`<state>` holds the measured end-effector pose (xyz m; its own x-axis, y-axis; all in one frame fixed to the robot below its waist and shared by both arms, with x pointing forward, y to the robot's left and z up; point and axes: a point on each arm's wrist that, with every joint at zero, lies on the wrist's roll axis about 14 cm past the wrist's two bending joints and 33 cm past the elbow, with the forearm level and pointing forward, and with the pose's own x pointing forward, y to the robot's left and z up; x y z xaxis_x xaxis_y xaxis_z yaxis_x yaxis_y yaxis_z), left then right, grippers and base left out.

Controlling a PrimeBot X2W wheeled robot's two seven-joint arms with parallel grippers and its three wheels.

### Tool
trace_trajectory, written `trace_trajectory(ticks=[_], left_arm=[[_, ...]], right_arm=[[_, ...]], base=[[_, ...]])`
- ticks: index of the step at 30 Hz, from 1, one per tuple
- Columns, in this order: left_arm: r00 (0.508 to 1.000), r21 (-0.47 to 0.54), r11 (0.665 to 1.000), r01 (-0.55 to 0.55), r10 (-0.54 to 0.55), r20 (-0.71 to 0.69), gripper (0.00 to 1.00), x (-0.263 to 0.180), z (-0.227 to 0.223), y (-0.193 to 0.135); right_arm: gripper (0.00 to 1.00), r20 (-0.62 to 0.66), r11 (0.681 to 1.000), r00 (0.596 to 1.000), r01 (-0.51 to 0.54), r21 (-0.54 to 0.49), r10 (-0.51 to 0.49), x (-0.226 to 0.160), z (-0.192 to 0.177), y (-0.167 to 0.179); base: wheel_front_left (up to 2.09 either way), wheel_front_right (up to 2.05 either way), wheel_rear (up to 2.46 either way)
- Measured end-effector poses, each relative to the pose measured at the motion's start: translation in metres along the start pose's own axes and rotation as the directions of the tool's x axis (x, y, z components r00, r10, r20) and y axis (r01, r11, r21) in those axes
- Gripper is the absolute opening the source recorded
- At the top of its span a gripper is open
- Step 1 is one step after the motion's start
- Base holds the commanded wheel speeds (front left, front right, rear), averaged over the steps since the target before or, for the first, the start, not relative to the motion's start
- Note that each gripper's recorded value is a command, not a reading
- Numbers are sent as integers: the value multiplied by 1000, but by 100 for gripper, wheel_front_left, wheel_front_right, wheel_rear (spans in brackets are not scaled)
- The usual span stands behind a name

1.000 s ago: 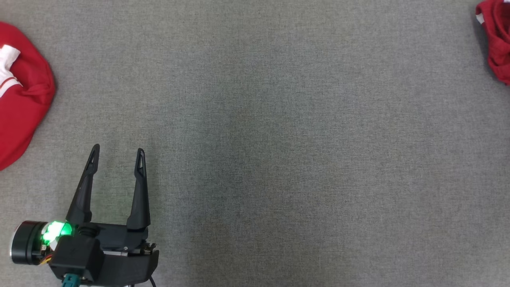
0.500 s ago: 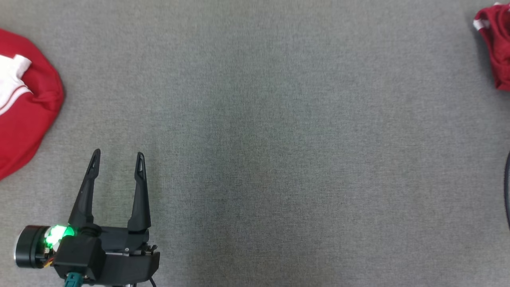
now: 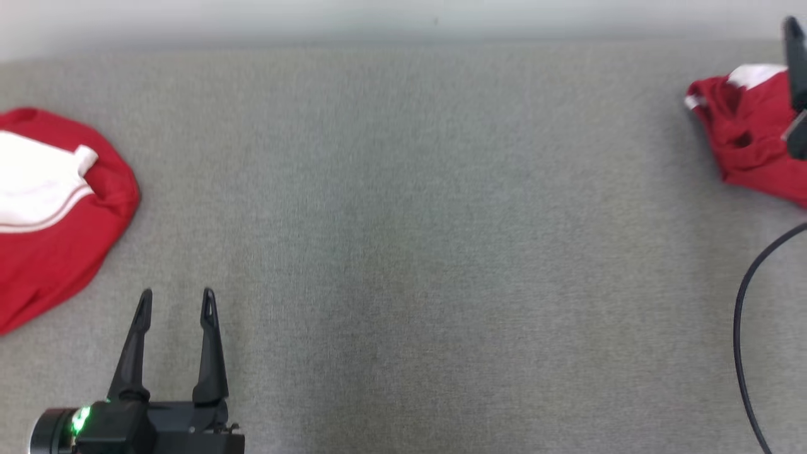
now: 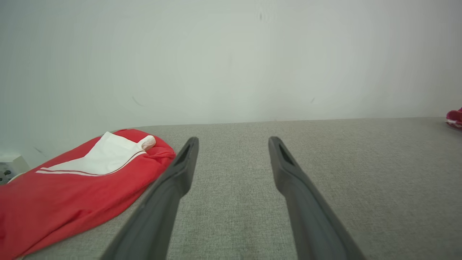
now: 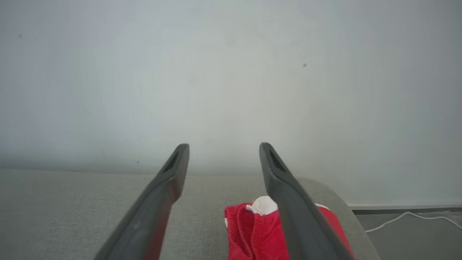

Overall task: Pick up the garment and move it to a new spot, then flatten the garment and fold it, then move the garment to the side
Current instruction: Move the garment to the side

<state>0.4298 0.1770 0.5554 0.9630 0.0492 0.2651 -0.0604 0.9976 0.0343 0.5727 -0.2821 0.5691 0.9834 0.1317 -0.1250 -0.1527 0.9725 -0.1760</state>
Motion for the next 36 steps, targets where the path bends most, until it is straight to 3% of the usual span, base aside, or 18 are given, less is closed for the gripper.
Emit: trace_trajectory(ticks=[5, 12, 24, 36], left_arm=[[1000, -25, 1000, 3, -3, 15, 100, -8, 11, -2], [999, -57, 998, 29, -27, 45, 100, -15, 27, -13], [996, -69, 997, 42, -36, 79, 100, -31, 46, -15], [996, -67, 997, 29, -23, 86, 100, -39, 52, -8]], right_arm=[[100, 126, 997, 991, -53, 51, 46, -22, 35, 21], [100, 191, 992, 979, -87, 93, 68, -66, 29, 42], [100, 310, 984, 951, -68, 167, 13, -132, 19, 66], [100, 318, 973, 948, -75, 218, 2, -173, -11, 109]], base=[[0, 0, 0], [0, 0, 0], [0, 0, 0], [0, 0, 0]])
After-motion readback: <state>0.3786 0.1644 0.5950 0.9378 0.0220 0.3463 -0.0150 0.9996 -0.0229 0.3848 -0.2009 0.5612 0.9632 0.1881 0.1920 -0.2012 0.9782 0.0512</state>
